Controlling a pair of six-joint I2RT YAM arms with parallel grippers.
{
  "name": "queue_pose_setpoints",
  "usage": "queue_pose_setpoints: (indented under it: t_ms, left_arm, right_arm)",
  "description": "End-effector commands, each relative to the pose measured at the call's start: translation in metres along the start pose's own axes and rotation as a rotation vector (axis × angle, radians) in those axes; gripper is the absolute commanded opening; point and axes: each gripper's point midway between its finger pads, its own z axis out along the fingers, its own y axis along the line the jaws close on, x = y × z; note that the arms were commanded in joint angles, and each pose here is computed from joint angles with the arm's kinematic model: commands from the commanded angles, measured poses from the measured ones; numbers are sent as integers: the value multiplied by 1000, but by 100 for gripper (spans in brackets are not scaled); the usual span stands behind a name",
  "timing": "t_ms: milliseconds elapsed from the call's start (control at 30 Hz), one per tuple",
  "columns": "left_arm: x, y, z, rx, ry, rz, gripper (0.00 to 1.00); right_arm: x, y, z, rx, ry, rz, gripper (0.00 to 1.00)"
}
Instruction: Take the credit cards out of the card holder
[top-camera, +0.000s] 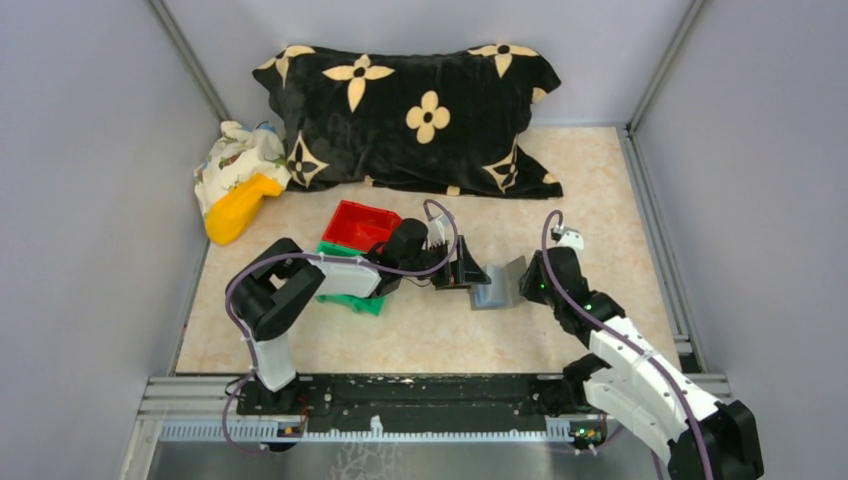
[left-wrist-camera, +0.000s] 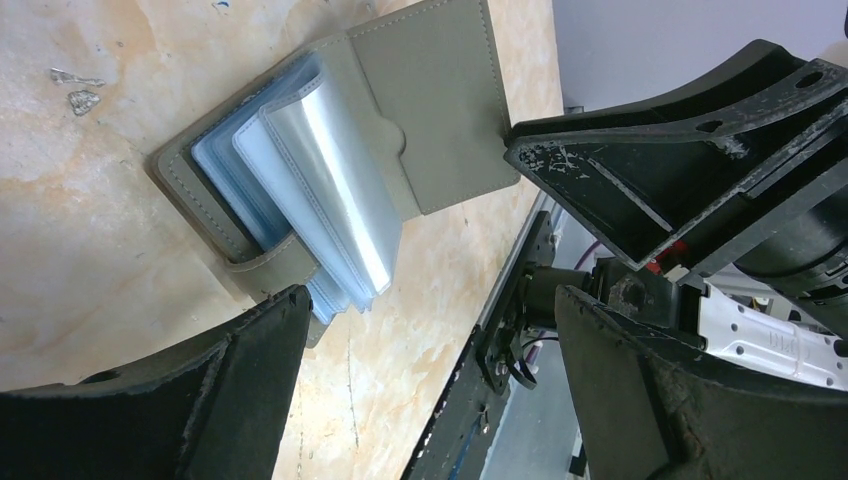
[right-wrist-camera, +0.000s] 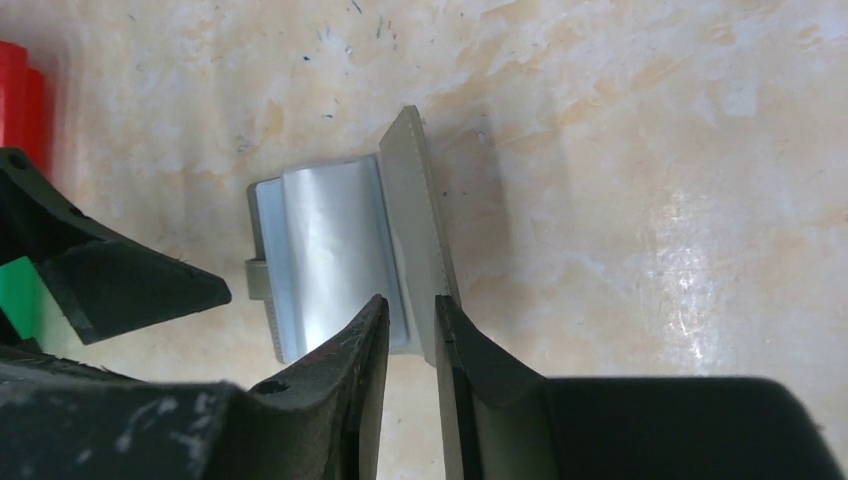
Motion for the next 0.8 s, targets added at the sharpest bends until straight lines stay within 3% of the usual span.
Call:
queue_pose_setpoints:
  t_ms: [0, 167, 567, 767]
  left_arm:
    - [-4, -13, 1, 42, -5, 22, 97]
    - [-3, -11, 3, 44, 4, 19, 97]
    - [-4, -15, 5, 61, 8, 21, 97]
    - [-3, -19, 3, 75, 16, 21, 97]
  right_arm:
    - [-9, -2, 2, 14, -27, -18, 28]
    - [-16, 3, -4, -15, -52, -14, 39]
    - [-7, -3, 2, -2, -29, -31, 38]
    - [9, 1, 10, -44, 21, -12, 7]
